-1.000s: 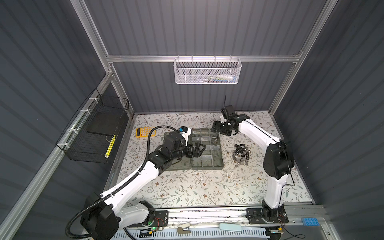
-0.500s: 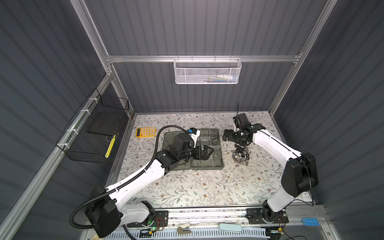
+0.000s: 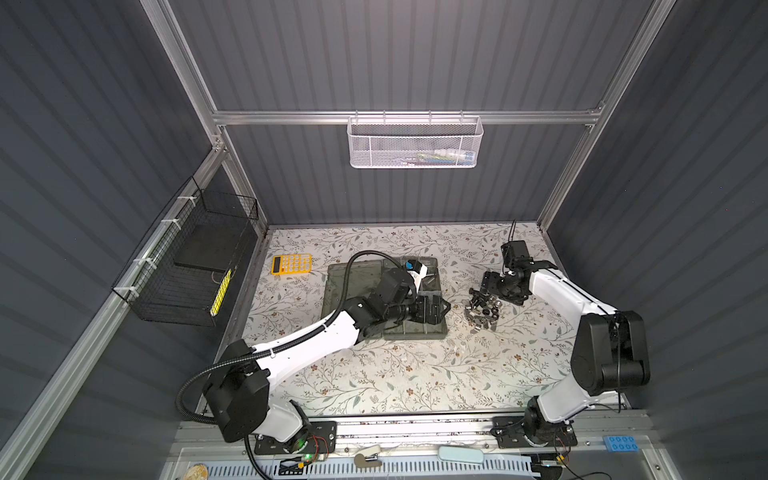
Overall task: Sort the screws and nuts into containers
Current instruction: 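Move the empty right gripper back over the pile of bolts and nuts, then lower the right gripper onto a black bolt in the pile and grasp it, then carry the black bolt to the organizer compartment nearest the robot and release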
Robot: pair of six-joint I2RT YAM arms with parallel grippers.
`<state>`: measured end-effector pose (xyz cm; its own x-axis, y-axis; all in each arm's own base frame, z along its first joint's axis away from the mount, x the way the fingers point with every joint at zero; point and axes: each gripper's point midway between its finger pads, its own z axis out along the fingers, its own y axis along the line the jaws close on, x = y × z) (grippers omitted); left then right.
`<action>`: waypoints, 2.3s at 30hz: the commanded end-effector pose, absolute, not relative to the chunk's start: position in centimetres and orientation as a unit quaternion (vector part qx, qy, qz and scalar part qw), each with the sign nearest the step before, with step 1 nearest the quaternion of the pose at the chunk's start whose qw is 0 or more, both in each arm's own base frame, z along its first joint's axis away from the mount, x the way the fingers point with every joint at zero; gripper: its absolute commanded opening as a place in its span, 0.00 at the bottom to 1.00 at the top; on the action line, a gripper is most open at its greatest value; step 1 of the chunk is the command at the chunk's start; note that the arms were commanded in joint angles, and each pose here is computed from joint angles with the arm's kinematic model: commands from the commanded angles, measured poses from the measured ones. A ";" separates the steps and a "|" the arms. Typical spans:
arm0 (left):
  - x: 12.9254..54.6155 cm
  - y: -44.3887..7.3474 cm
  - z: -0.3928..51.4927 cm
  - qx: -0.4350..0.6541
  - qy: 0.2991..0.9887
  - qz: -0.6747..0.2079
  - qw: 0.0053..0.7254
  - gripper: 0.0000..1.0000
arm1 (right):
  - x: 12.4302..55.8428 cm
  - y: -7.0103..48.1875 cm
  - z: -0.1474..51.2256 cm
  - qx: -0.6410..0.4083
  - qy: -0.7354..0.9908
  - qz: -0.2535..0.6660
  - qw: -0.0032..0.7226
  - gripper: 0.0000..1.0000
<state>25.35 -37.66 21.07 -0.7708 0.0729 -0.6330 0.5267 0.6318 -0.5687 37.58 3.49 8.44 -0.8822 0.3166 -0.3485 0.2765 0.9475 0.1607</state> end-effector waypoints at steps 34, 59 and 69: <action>27.6 -40.8 20.0 0.197 0.849 -0.384 0.304 1.00 | 42.7 4.0 1.9 0.092 0.991 -0.005 0.099 0.49; 27.3 -38.8 20.6 0.175 0.858 -0.367 0.314 1.00 | 42.8 4.8 4.0 0.076 0.991 -0.012 0.114 0.39; 27.2 -38.8 21.3 0.170 0.855 -0.374 0.317 1.00 | 42.4 7.1 8.2 0.062 0.986 0.020 0.152 0.39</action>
<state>27.75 -39.01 20.18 -0.7407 0.0701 -0.6682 0.5312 0.6700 -0.5186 43.19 5.86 7.19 -0.9441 0.1408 -0.2982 0.1347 0.9900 0.0410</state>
